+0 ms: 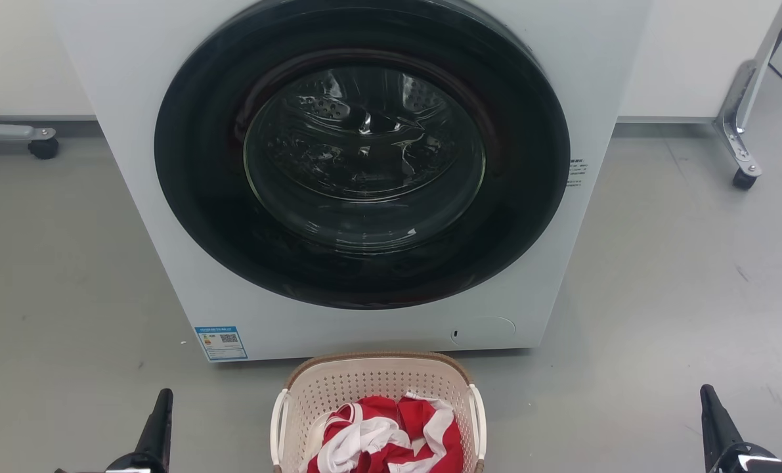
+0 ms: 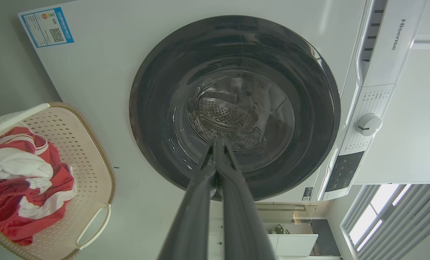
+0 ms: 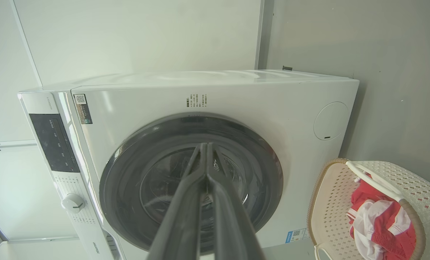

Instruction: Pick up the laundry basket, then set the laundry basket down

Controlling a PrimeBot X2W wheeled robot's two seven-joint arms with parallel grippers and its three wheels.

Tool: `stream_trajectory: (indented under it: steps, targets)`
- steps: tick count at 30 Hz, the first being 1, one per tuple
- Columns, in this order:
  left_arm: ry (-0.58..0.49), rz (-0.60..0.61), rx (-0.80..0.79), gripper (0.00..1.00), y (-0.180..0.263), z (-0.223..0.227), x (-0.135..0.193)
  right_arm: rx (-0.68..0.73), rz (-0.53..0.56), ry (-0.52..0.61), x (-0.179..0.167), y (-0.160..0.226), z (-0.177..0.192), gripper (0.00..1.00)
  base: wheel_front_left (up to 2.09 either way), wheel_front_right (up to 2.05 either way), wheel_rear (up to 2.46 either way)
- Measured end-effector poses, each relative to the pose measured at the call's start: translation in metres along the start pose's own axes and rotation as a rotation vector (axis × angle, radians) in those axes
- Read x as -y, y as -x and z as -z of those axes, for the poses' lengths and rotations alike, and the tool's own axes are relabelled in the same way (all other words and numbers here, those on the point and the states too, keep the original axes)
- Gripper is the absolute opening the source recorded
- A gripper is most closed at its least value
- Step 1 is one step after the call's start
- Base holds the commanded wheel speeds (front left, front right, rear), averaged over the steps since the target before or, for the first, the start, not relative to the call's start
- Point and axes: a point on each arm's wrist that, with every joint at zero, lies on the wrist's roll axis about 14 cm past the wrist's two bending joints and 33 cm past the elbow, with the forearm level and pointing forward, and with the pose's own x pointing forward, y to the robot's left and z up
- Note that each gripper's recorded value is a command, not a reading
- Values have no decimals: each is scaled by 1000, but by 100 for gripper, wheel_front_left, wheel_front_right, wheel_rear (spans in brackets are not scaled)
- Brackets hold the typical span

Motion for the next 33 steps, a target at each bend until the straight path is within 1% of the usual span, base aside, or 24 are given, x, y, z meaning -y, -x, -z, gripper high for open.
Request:
stream_trajectory:
  steps: [10,11,16,18,25,33]
  targets:
    - [0,0,0,0,0,0,0,0,0,0,0,0,0,0,0,0,0]
    - [0,0,0,100,0,0,0,0,0,0,0,0,0,100,0,0,0]
    - [18,-93,-1,100,14,4,-32,-3,88,-20,30,12,5,100,0,0,0]
    - [20,-113,-3,100,18,6,-39,-4,108,-23,37,16,7,100,0,0,0]
    - [2,-108,-10,100,17,12,-37,-11,105,-11,36,15,14,100,0,0,0]
    - [-61,-111,-13,100,15,16,-34,-8,114,40,35,14,16,100,0,0,0]
